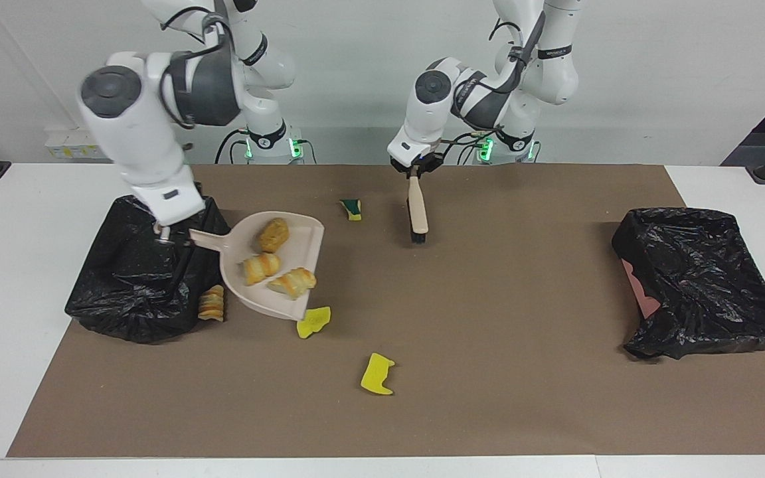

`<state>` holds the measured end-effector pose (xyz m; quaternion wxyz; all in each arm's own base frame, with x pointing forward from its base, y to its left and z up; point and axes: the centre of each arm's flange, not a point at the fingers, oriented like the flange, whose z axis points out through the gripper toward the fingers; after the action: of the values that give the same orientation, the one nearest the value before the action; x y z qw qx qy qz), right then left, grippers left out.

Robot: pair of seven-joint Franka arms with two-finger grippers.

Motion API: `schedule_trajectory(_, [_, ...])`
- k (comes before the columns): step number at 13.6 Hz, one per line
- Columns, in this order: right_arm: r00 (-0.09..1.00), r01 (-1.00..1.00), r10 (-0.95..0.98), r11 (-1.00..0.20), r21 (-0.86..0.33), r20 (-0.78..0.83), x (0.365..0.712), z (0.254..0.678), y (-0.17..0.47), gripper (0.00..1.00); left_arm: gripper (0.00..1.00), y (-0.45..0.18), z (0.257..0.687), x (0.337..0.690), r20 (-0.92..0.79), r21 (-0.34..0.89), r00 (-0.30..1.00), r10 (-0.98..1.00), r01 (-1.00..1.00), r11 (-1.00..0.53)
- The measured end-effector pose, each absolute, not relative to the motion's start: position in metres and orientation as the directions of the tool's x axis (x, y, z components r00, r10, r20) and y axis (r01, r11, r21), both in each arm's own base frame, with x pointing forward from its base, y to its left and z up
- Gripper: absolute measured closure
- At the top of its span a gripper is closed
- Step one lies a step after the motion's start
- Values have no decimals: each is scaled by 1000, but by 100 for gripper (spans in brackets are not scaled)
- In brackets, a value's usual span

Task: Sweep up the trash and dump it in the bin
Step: 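Tip the dustpan with the right gripper over the nearer-right trash bag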

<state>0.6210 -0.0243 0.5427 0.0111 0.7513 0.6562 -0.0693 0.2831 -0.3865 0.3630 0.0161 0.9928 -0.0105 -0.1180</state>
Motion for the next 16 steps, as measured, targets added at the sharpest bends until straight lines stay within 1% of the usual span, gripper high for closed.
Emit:
schedule_trajectory(2, [97,990,989,-107,-86,-114,615,545,-77,69,74,-400,352,258,-220,29,976,-5,1,-1000])
schedule_trajectory(4, [53,992,990,-67,-103,-133,606,546,-130,69,74,-409,348,244,-218,20,976,7,11,-1000])
schedule_trajectory(7, [5,990,979,-33,-137,-202,589,548,-197,69,74,-420,333,233,-213,3,977,32,33,-999])
schedule_trajectory(9, [-6,987,951,-44,-155,-308,581,555,-223,69,74,-422,332,236,-206,11,978,36,39,-999])
schedule_trajectory(10, [-17,985,933,-46,-165,-360,579,558,-228,69,67,-421,333,239,-205,13,978,42,45,-999])
schedule_trajectory(12, [-32,983,874,-60,-173,-486,576,560,-232,69,42,-417,340,257,-192,38,980,56,64,-997])
schedule_trajectory(14, [8,986,795,-109,-130,-607,567,552,-224,69,21,-405,360,299,-166,85,985,40,55,-995])
schedule_trajectory(15, [29,987,750,-126,-100,-660,560,544,-213,69,7,-395,371,322,-148,99,989,20,35,-994])
schedule_trajectory(16, [45,988,712,-136,-75,-700,552,538,-199,69,0,-382,381,345,-124,104,992,2,15,-994])
